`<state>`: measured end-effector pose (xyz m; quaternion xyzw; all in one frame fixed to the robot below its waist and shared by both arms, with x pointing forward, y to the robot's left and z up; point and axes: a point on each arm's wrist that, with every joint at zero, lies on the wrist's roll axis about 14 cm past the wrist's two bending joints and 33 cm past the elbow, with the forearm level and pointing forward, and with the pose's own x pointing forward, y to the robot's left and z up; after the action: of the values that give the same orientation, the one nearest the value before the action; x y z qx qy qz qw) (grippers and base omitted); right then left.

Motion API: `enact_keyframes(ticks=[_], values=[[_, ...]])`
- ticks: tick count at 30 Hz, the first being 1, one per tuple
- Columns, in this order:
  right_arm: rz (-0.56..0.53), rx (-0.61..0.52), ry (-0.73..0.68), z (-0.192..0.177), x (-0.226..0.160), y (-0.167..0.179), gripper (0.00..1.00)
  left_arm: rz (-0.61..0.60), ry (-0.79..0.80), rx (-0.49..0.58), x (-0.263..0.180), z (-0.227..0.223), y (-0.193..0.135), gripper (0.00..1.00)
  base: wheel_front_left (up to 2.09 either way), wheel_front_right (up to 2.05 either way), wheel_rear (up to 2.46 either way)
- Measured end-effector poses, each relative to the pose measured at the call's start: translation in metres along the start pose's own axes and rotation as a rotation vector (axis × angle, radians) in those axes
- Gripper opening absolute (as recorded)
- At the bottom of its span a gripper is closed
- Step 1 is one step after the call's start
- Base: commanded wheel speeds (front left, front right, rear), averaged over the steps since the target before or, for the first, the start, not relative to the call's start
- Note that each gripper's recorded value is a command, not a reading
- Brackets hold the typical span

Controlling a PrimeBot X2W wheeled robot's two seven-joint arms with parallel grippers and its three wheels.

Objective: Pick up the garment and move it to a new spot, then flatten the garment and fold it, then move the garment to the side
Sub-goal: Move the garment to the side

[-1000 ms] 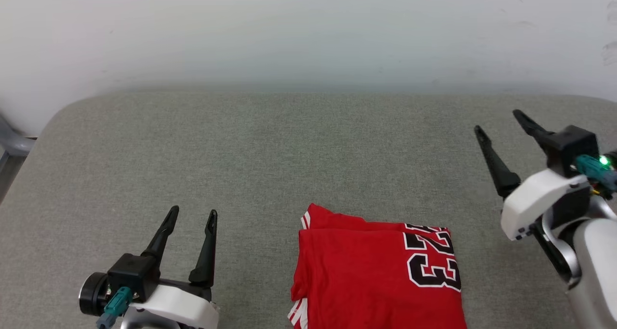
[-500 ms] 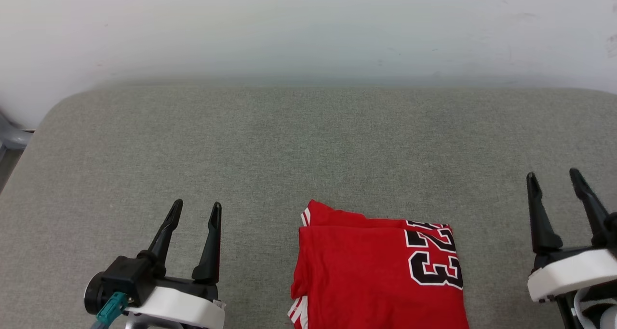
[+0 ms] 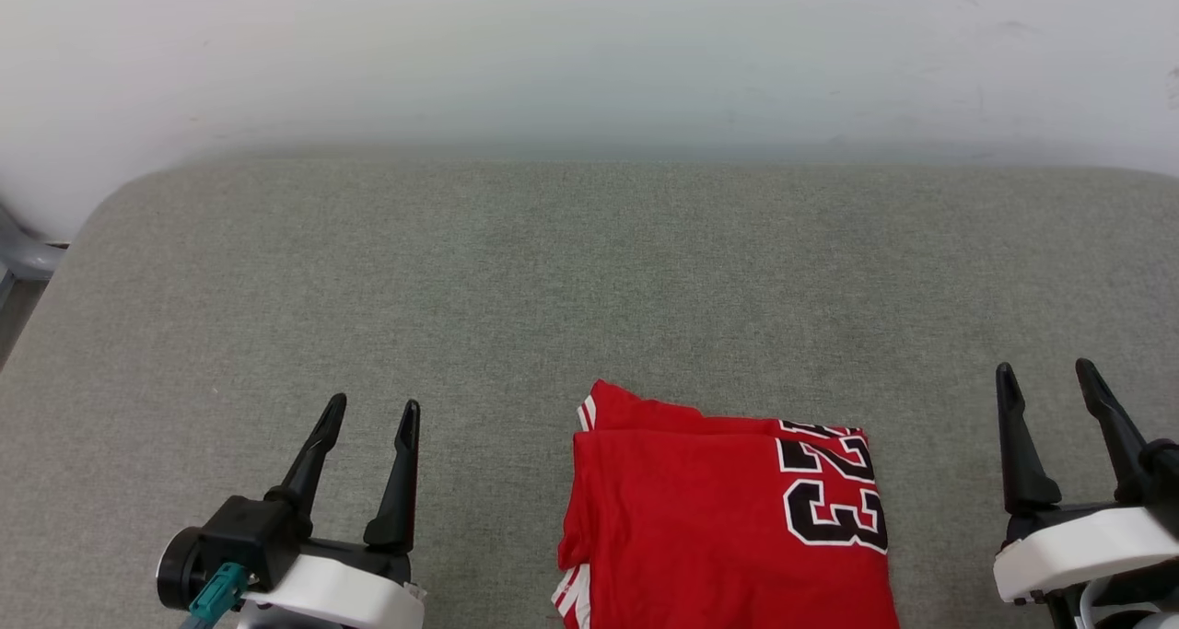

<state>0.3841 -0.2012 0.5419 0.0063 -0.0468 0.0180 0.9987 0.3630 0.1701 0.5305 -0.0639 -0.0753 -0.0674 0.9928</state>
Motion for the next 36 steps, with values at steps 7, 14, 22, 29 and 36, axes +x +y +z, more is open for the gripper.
enact_keyframes(ticks=[7, 14, 22, 29, 36], values=[[0.042, 0.021, 0.143, -0.023, -0.001, 0.01, 1.0, -0.005, 0.007, 0.008, 0.0, -0.002, -0.001, 1.0, 0.0, 0.0, 0.0], [0.154, 0.046, 0.526, -0.076, -0.02, 0.033, 1.0, -0.002, 0.031, -0.009, -0.001, -0.011, -0.001, 1.0, 0.0, 0.0, 0.0], [0.225, 0.077, 0.874, -0.116, -0.045, 0.052, 1.0, 0.003, 0.04, -0.005, 0.002, -0.014, 0.001, 1.0, 0.0, 0.0, 0.0], [0.243, 0.082, 1.033, -0.144, -0.043, 0.064, 1.0, 0.029, 0.06, -0.001, 0.004, -0.021, 0.01, 1.0, 0.0, 0.0, 0.0], [0.302, 0.062, 1.15, -0.172, -0.045, 0.083, 1.0, 0.07, 0.083, 0.013, 0.001, -0.027, 0.024, 1.0, 0.0, 0.0, 0.0]])
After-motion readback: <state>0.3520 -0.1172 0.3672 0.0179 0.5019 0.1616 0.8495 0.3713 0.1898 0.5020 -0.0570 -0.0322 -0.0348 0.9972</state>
